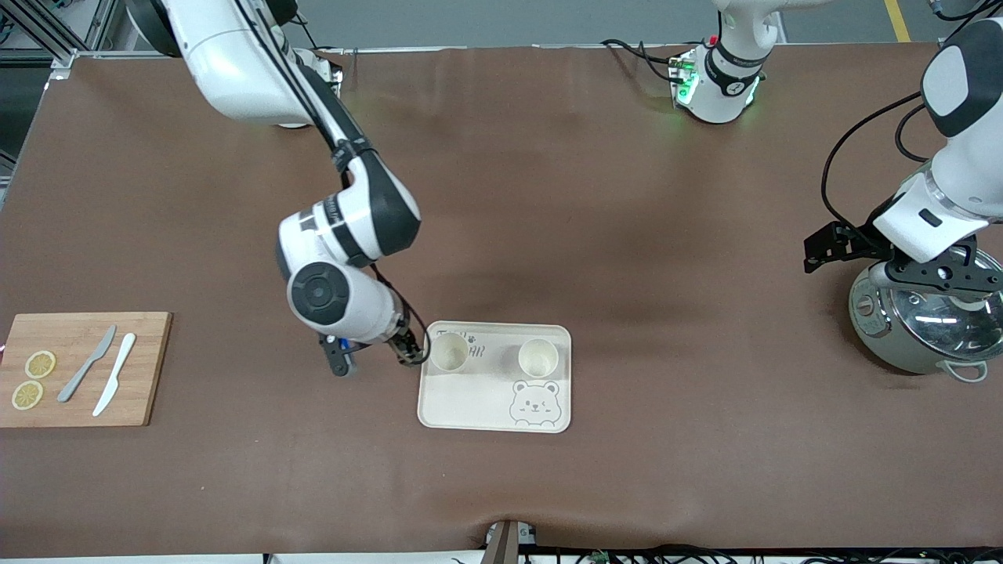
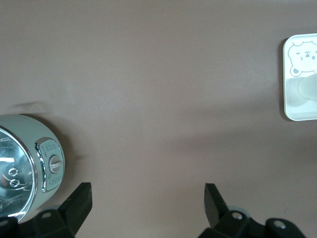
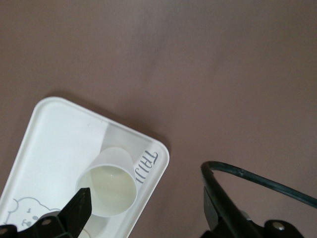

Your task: Place white IKEA cup upright on tray with both arms

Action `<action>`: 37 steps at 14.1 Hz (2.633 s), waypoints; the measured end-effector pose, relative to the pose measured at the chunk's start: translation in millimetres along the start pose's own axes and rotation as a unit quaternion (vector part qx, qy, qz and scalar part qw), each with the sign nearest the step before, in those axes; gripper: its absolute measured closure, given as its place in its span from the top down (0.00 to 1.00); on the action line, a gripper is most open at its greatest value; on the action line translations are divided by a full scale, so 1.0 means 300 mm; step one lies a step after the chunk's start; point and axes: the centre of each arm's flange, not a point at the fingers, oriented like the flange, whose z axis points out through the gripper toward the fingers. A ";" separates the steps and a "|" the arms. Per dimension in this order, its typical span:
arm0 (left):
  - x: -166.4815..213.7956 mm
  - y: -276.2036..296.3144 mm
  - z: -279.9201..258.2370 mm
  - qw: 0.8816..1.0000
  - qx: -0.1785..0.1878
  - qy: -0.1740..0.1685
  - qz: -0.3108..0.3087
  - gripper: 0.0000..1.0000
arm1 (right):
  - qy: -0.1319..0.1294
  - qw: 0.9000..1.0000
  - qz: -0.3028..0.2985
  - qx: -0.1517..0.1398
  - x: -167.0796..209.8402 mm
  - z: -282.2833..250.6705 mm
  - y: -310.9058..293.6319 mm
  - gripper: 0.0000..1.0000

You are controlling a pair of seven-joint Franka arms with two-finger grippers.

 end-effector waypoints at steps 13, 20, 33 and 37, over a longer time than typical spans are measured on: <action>-0.006 0.175 -0.136 1.000 -0.002 -0.002 0.004 1.00 | -0.031 0.986 -0.162 -0.003 0.363 -0.507 0.243 1.00; -0.007 0.201 -0.126 1.000 -0.003 -0.008 0.001 1.00 | -0.035 0.942 -0.334 -0.009 0.599 -0.701 0.438 1.00; -0.008 0.238 -0.108 1.000 -0.004 -0.014 -0.006 1.00 | 0.026 0.843 -0.537 -0.018 0.722 -0.836 0.791 1.00; -0.010 0.251 -0.105 1.000 -0.004 -0.015 -0.004 1.00 | 0.041 0.835 -0.548 -0.008 0.699 -0.859 0.834 1.00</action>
